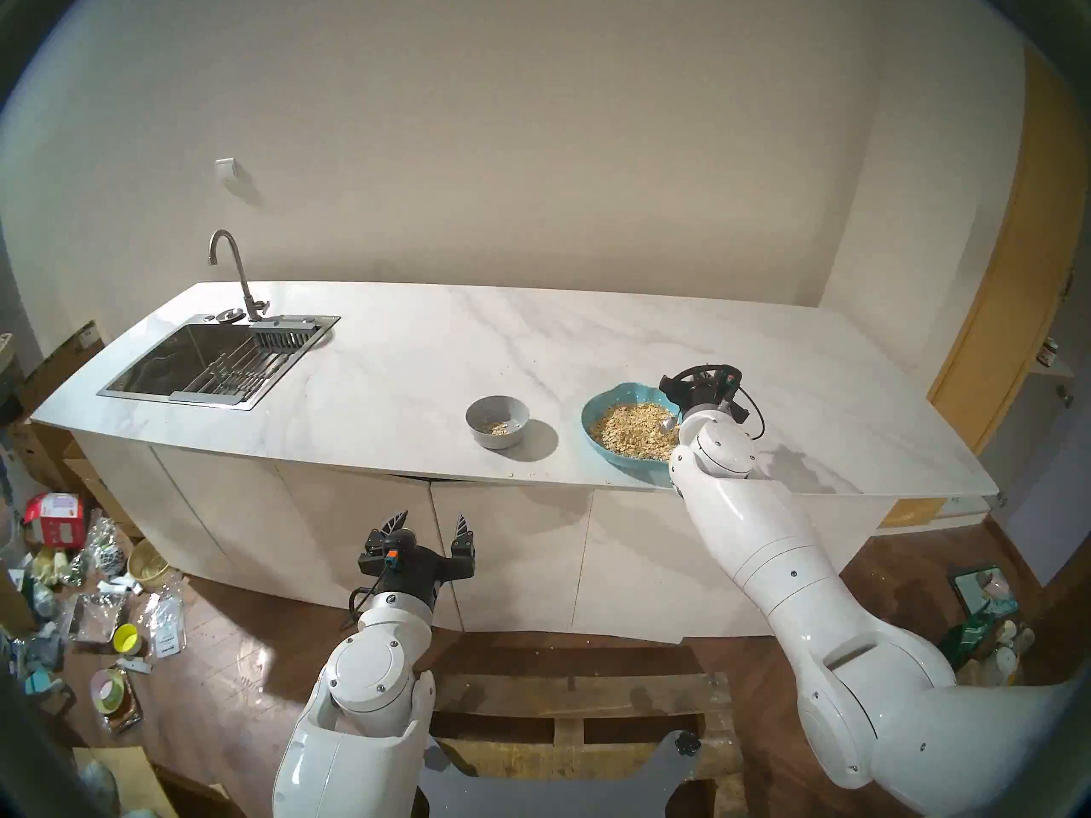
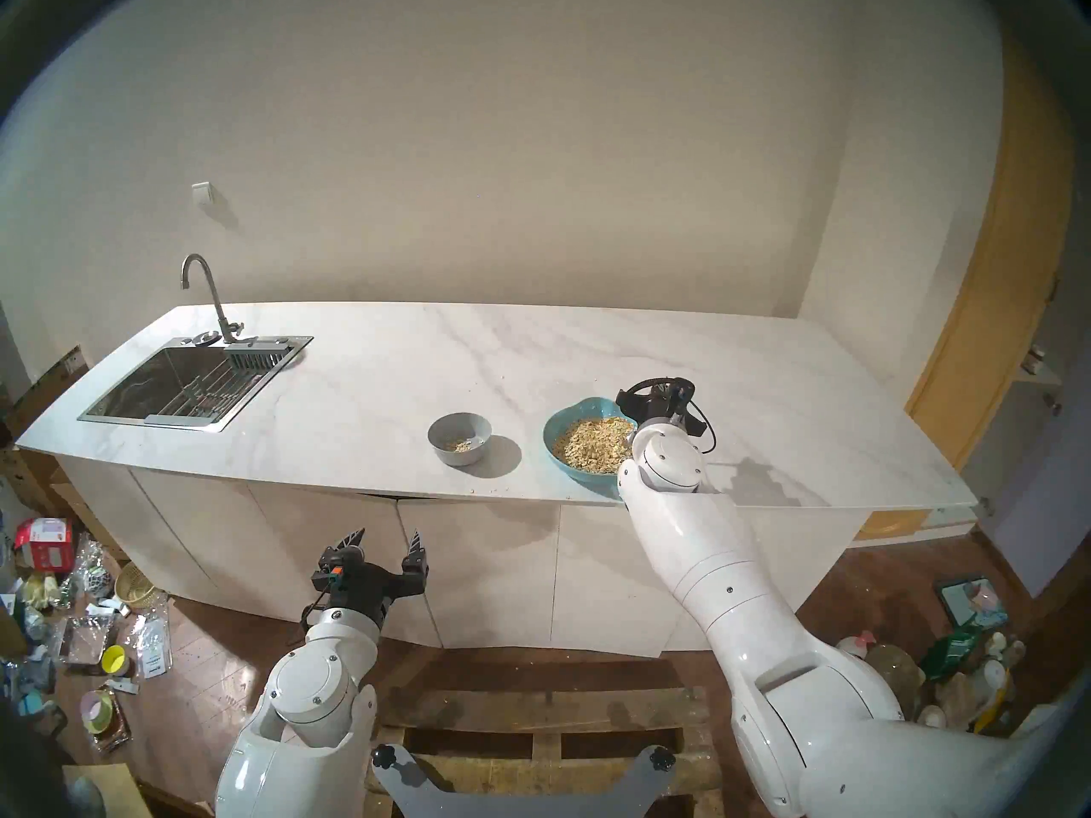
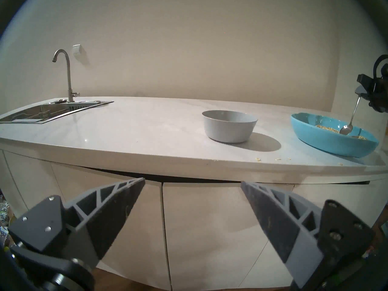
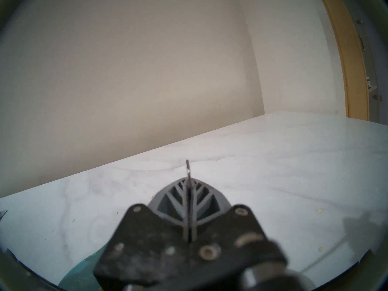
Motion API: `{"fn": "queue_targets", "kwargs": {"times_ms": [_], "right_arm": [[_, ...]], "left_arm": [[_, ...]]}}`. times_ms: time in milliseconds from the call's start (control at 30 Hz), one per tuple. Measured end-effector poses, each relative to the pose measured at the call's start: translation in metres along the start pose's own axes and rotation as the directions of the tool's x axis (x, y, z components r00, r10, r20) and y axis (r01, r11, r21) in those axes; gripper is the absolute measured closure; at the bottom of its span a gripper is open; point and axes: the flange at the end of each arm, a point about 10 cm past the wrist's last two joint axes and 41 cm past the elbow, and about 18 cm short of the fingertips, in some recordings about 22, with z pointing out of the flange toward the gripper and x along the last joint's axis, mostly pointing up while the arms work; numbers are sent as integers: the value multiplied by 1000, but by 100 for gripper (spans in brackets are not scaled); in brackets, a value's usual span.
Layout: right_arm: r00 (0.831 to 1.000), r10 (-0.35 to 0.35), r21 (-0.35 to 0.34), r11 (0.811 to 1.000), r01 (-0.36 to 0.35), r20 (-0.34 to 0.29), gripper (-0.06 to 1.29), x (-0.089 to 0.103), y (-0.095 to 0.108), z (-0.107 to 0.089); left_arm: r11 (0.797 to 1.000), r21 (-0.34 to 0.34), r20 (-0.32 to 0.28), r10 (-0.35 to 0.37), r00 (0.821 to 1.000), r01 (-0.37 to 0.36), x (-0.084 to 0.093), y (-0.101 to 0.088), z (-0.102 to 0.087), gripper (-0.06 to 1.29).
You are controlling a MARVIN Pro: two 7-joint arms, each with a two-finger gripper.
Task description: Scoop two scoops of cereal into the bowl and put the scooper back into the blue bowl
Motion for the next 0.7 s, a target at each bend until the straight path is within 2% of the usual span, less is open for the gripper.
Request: {"fn": "queue_targets", "kwargs": {"times_ms": [500,700], "right_arm": [[1000,-4,3,1000,4,16,125,-8,1,-14],[999,23,-2,1000,-23,46,125,-14,-5,-21]], "left_arm": [[1000,0,0,0,1000,0,0,0,0,-1],[1000,0,0,0,1000,0,0,0,0,-1]]}}
